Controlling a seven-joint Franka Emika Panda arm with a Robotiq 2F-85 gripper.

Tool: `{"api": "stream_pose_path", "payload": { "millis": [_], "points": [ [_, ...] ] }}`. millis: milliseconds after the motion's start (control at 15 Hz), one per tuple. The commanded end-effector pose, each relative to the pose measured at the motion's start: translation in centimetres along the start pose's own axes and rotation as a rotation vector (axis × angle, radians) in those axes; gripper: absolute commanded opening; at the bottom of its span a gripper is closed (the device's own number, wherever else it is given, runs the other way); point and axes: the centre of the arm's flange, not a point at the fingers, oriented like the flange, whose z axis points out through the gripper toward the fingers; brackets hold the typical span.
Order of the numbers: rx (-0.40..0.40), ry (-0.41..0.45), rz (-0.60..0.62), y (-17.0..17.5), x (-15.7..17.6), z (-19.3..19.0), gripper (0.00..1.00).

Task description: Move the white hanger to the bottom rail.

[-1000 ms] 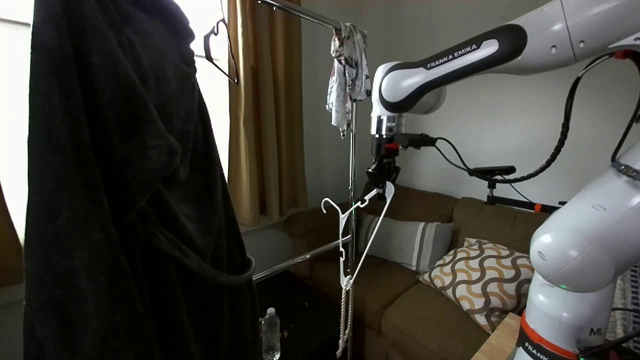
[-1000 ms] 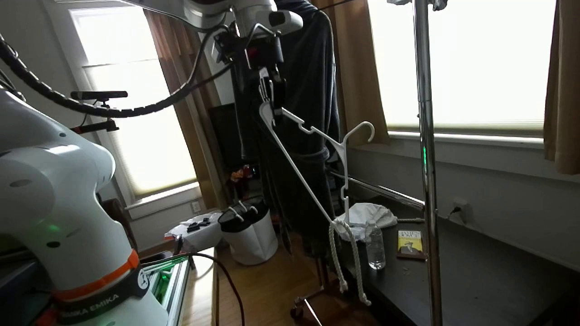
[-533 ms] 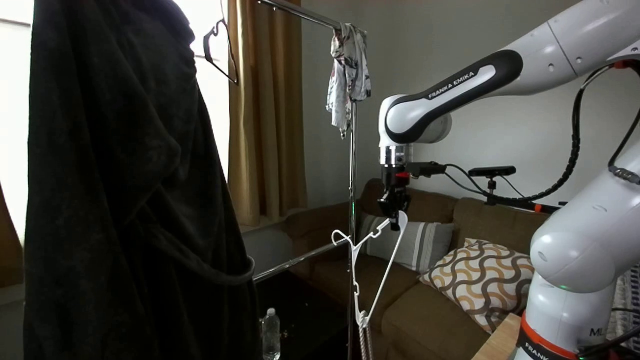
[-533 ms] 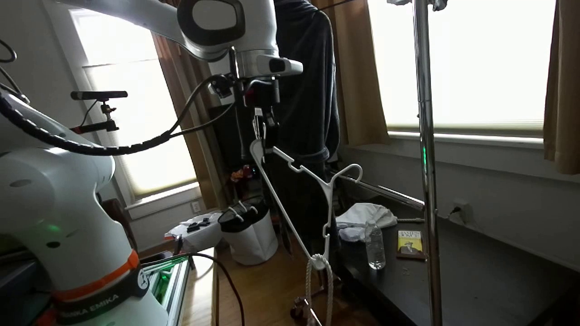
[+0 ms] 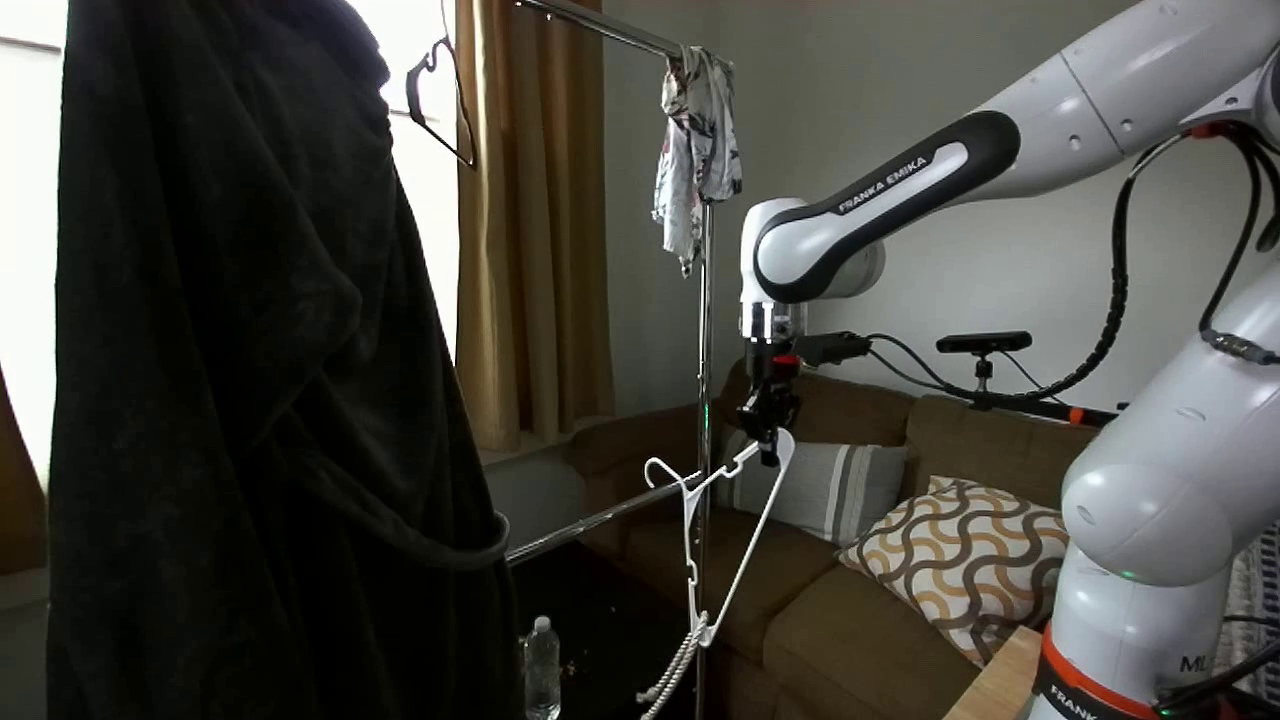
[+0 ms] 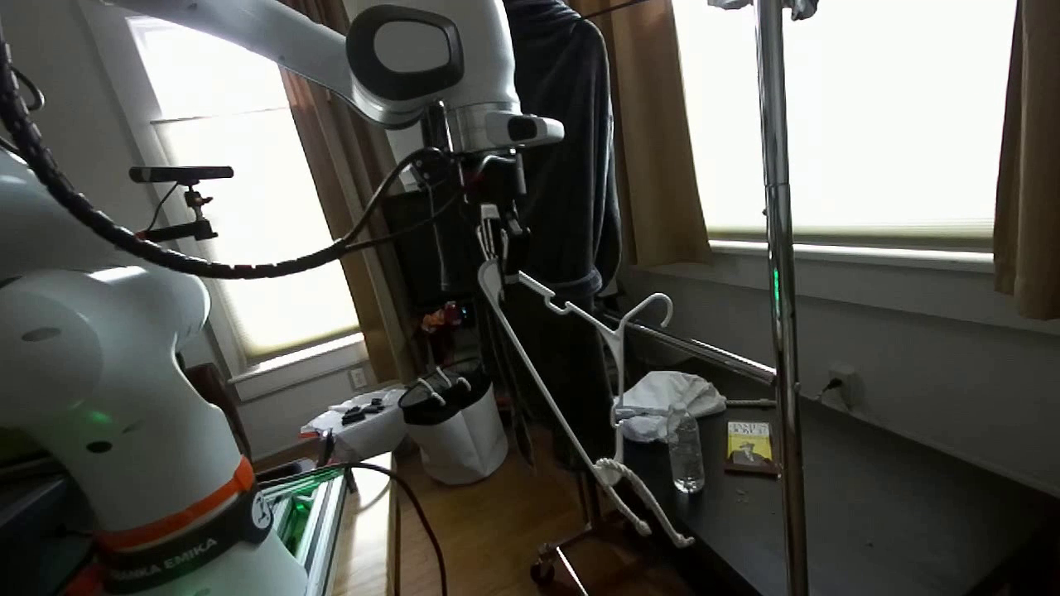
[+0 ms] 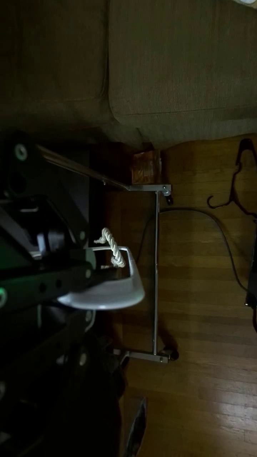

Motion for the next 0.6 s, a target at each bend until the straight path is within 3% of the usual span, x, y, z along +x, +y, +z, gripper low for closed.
{"api": "stream_pose_path", "payload": {
  "millis": [0, 267, 533],
  "points": [
    [-0.033, 0.041, 0.002, -0.1, 3.4, 2.6, 0.01],
    [-0.014, 0.09, 0.019, 1.1, 5.6, 4.0, 0.01],
    [0.025, 0.034, 0.025, 1.9, 7.8, 5.7, 0.01]
  ]
}}
